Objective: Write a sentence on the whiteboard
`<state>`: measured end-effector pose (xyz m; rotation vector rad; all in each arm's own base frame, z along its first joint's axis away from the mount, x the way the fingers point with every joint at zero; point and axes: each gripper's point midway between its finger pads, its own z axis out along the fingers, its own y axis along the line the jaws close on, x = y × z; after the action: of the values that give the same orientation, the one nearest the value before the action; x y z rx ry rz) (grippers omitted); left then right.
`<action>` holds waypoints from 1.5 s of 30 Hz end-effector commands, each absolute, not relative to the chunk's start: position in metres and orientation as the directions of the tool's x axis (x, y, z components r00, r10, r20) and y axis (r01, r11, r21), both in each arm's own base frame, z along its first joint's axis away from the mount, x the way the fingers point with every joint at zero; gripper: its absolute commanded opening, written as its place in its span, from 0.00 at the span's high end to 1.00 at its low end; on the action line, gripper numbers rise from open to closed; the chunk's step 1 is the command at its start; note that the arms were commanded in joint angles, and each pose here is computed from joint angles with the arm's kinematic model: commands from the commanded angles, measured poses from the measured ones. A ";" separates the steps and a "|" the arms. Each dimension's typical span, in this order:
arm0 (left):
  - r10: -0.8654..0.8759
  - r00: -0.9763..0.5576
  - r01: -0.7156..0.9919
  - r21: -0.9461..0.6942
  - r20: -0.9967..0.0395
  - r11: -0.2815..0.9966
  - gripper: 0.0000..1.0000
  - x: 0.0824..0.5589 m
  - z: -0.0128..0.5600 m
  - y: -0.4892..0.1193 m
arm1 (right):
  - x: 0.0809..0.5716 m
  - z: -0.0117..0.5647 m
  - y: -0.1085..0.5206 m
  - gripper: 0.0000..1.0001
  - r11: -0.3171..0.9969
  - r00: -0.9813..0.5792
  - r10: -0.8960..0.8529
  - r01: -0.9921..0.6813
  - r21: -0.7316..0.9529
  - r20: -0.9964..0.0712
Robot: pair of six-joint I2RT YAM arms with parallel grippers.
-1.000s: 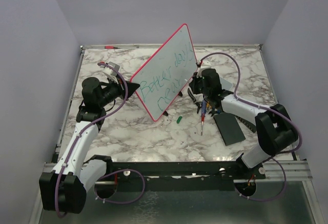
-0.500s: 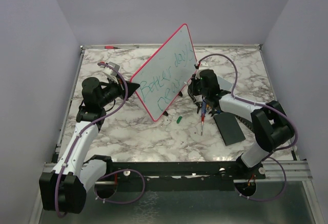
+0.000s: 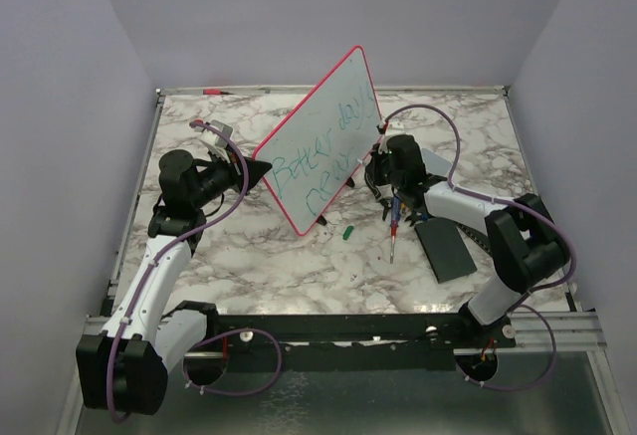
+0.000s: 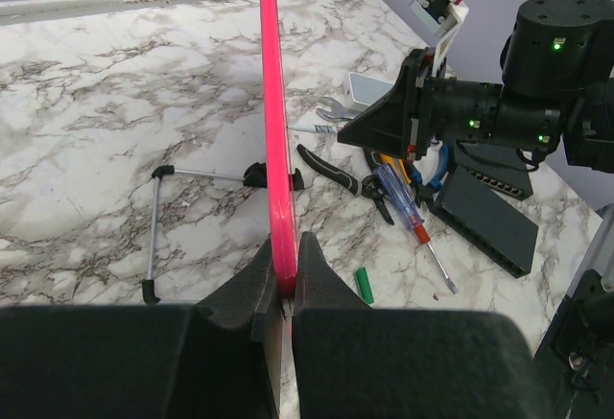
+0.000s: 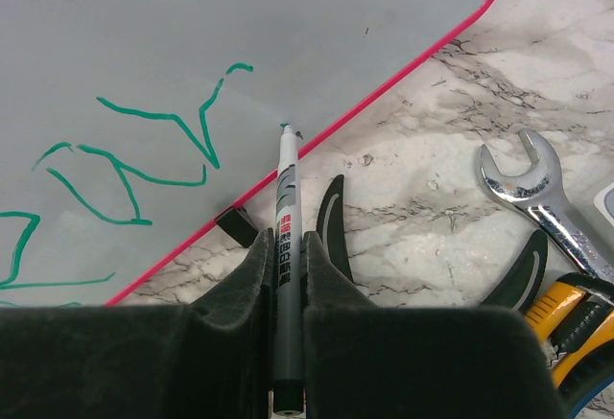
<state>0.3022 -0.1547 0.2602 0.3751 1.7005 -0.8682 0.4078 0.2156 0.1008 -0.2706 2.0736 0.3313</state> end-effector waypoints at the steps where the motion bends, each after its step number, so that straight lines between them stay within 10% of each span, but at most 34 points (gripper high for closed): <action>1: -0.108 -0.488 0.611 -0.428 -0.866 0.666 1.00 0.281 0.204 -0.159 | 0.413 0.117 0.214 0.99 0.944 -0.467 -0.031 -0.305 0.128 -0.884; 45: -0.301 -0.543 0.406 -0.559 -0.784 0.723 0.91 0.275 0.230 -0.144 | 0.372 0.155 0.152 0.99 0.990 -0.403 0.023 -0.119 0.077 -0.915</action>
<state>0.2884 -0.1387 0.2546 0.1380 1.8055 -0.8463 0.3766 0.1586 0.1538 -0.0909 1.9829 0.1723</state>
